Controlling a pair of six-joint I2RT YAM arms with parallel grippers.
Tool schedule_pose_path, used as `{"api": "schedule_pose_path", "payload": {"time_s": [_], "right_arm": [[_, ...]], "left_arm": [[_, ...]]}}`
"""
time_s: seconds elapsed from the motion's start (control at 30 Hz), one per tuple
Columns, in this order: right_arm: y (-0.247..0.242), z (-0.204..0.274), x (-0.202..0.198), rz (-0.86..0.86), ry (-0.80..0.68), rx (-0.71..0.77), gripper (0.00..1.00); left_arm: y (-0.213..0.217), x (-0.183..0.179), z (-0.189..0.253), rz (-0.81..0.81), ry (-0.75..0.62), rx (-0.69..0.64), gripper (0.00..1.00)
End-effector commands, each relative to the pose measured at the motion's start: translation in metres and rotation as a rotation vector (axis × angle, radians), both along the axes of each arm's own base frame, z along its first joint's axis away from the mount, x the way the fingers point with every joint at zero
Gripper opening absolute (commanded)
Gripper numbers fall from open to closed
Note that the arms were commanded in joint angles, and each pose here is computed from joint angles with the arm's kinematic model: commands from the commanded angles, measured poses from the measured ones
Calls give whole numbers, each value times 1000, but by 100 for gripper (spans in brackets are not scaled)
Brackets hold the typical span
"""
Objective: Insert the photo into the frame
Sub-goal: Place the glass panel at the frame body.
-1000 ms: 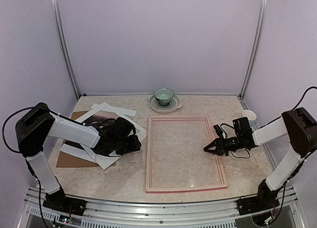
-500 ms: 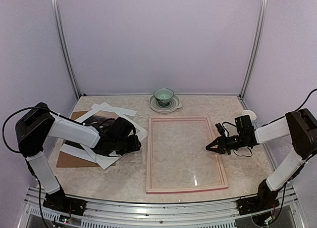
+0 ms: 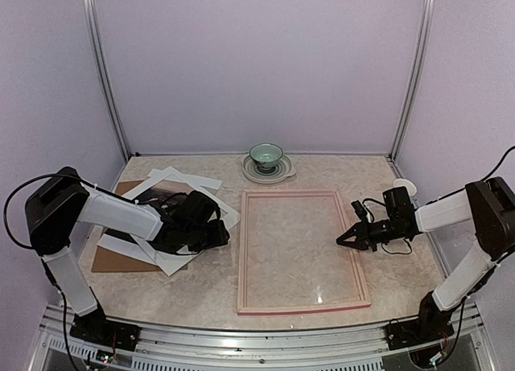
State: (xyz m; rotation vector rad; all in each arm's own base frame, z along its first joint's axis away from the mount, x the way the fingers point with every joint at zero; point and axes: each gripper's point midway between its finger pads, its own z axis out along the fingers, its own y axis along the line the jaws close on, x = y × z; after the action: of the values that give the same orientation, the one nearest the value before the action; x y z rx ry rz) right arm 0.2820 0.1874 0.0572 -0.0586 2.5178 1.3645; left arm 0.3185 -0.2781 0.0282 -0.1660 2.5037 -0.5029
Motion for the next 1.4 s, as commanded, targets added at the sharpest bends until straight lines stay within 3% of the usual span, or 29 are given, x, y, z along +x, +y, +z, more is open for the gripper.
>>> {"api": "schedule_pose_path", "payload": {"time_s": [0.0, 0.57, 1.37], "right_arm": [[-6, 7, 5, -7, -37, -12, 0], [-14, -2, 2, -10, -10, -54, 0], [-6, 15, 9, -3, 39, 43, 0]], "left_arm": [[6, -14, -16, -17, 61, 44, 58], [6, -15, -17, -16, 62, 45, 58], [5, -14, -15, -16, 59, 42, 58]]}}
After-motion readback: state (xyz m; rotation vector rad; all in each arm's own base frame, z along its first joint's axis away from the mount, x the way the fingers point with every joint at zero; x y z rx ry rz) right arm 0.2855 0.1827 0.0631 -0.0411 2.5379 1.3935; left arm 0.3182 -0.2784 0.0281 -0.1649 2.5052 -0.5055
